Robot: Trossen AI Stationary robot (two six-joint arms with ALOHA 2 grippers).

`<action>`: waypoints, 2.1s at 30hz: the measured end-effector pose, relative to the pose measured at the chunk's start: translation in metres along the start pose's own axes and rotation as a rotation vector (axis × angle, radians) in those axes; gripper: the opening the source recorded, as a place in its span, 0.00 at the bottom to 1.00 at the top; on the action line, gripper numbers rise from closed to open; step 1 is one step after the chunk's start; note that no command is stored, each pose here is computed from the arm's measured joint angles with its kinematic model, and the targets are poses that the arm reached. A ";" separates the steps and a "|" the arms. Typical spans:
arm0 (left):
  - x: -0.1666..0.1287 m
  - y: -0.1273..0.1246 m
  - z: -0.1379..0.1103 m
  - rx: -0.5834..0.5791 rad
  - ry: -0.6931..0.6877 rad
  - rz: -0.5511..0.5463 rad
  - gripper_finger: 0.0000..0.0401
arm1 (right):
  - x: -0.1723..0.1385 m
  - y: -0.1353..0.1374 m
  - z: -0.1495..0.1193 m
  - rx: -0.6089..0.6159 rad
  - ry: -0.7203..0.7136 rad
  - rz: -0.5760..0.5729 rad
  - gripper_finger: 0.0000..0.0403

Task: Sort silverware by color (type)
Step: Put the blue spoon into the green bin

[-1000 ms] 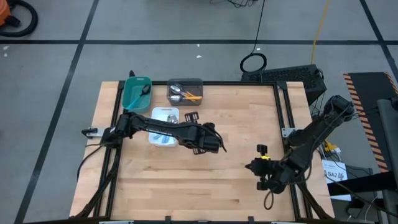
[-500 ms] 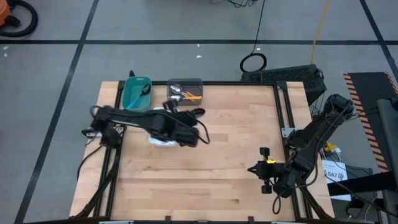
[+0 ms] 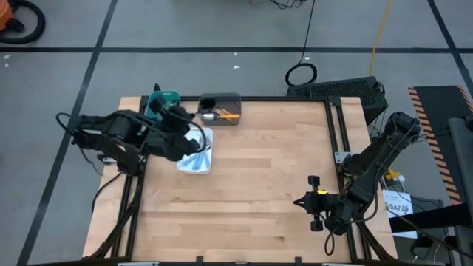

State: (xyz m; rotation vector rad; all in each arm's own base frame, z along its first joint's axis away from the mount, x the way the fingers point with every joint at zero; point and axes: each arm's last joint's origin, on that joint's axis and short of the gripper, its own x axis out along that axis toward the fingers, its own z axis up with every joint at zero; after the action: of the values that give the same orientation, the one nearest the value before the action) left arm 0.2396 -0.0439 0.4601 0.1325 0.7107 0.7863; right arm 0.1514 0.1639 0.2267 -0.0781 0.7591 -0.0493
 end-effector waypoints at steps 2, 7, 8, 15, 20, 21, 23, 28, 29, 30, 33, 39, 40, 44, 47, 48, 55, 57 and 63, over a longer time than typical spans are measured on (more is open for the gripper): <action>-0.004 0.005 -0.006 -0.012 -0.021 0.024 0.01 | 0.000 0.000 0.000 -0.003 -0.002 0.001 0.01; -0.002 0.017 -0.030 -0.050 -0.049 0.113 0.01 | 0.000 0.000 0.001 -0.012 -0.008 -0.003 0.01; 0.000 0.019 -0.035 -0.060 -0.049 0.127 0.01 | 0.000 0.000 0.001 -0.017 -0.014 -0.010 0.01; 0.014 0.043 -0.071 -0.160 -0.037 0.219 0.01 | 0.000 -0.001 0.002 -0.051 -0.052 -0.054 0.01; 0.024 0.059 -0.097 -0.270 -0.049 0.235 0.01 | 0.001 -0.003 0.004 -0.071 -0.084 -0.098 0.01; 0.026 0.061 -0.102 -0.293 -0.054 0.231 0.01 | 0.001 -0.004 0.004 -0.074 -0.086 -0.103 0.01; 0.030 0.065 -0.111 -0.328 -0.062 0.232 0.01 | 0.002 -0.004 0.006 -0.076 -0.089 -0.108 0.01; 0.046 0.071 -0.129 -0.364 -0.055 0.270 0.01 | 0.005 -0.007 0.009 -0.075 -0.095 -0.118 0.01; 0.049 0.072 -0.131 -0.374 -0.049 0.279 0.01 | 0.005 -0.007 0.009 -0.076 -0.095 -0.120 0.01; 0.053 0.073 -0.134 -0.379 -0.044 0.293 0.01 | 0.006 -0.008 0.010 -0.077 -0.095 -0.121 0.01; 0.066 0.075 -0.139 -0.392 -0.017 0.322 0.01 | 0.007 -0.008 0.011 -0.077 -0.102 -0.120 0.01; 0.098 0.083 -0.145 -0.405 0.059 0.298 0.01 | 0.008 -0.006 0.012 -0.064 -0.106 -0.117 0.01; 0.104 0.084 -0.147 -0.404 0.070 0.285 0.01 | 0.009 -0.005 0.012 -0.064 -0.105 -0.116 0.01; 0.128 0.092 -0.155 -0.415 0.086 0.252 0.01 | 0.012 -0.003 0.011 -0.068 -0.098 -0.113 0.01; 0.140 0.099 -0.161 -0.420 0.089 0.232 0.01 | 0.016 -0.001 0.009 -0.078 -0.087 -0.119 0.01; 0.144 0.101 -0.164 -0.416 0.095 0.232 0.01 | 0.017 0.000 0.009 -0.082 -0.084 -0.122 0.01; 0.160 0.120 -0.182 -0.420 0.155 0.279 0.01 | 0.024 0.001 0.007 -0.152 -0.075 -0.170 0.01; 0.164 0.123 -0.187 -0.430 0.165 0.253 0.01 | 0.025 -0.001 0.008 -0.188 -0.084 -0.202 0.01; 0.178 0.130 -0.204 -0.432 0.239 0.262 0.01 | 0.031 -0.010 0.014 -0.315 -0.086 -0.296 0.01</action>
State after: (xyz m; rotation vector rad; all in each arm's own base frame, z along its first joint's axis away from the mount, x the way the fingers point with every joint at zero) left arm 0.1197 0.1412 0.2562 -0.2689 0.7398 1.2032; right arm 0.1835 0.1521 0.2169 -0.4899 0.6600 -0.2066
